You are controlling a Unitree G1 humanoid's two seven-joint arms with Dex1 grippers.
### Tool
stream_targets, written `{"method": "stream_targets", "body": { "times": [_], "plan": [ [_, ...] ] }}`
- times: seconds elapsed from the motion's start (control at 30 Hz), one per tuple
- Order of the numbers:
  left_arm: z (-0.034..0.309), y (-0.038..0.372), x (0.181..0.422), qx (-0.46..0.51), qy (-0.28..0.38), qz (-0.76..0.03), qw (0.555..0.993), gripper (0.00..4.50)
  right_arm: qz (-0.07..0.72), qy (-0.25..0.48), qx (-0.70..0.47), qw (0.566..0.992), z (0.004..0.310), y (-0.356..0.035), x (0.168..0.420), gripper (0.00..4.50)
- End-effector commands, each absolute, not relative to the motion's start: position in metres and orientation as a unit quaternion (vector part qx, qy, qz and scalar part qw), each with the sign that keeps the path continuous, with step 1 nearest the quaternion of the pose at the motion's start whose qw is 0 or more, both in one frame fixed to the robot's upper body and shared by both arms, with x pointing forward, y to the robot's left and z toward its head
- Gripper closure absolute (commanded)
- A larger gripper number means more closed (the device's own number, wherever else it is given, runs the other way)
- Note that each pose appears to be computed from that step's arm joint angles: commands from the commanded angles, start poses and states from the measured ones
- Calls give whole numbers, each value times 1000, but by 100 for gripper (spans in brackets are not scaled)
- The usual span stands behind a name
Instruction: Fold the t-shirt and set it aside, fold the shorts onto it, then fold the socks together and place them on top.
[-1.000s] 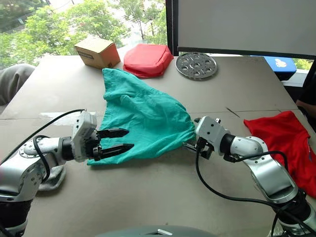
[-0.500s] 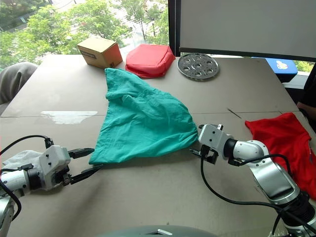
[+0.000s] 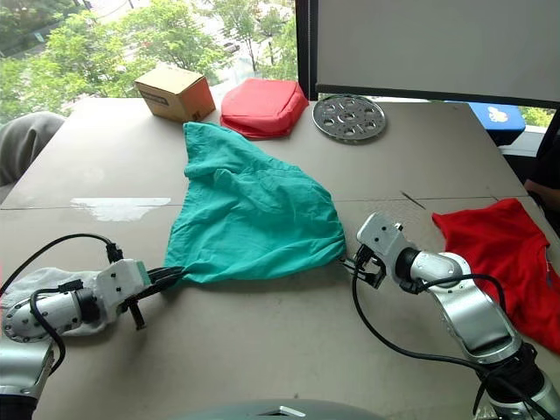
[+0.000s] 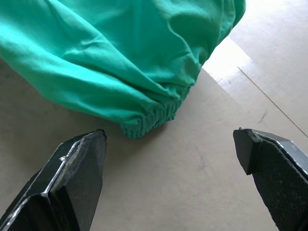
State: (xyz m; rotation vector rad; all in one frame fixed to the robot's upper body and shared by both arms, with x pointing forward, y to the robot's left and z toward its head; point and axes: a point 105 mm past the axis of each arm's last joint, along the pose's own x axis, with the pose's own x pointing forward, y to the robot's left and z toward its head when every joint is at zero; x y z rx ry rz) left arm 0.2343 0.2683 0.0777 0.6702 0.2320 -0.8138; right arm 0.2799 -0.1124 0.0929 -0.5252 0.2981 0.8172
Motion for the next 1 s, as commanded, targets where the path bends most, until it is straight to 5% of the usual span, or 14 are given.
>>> {"method": "stream_targets", "body": {
  "times": [0.03, 0.3, 0.4, 0.63, 1.0],
  "plan": [
    [90, 276, 235, 281, 99, -370, 880, 441, 391, 117, -254, 877, 95, -98, 286, 0],
    [100, 275, 238, 259, 95, -362, 890, 441, 385, 83, -247, 885, 91, -74, 303, 0],
    [101, 276, 237, 259, 95, -361, 891, 450, 359, 64, -240, 900, 96, -76, 313, 83],
    [106, 278, 236, 253, 89, -360, 894, 450, 359, 49, -255, 896, 100, -80, 316, 426],
    [179, 265, 241, 24, 84, -407, 909, 450, 428, 1, -433, 793, 163, -119, 305, 441]
  ]
}}
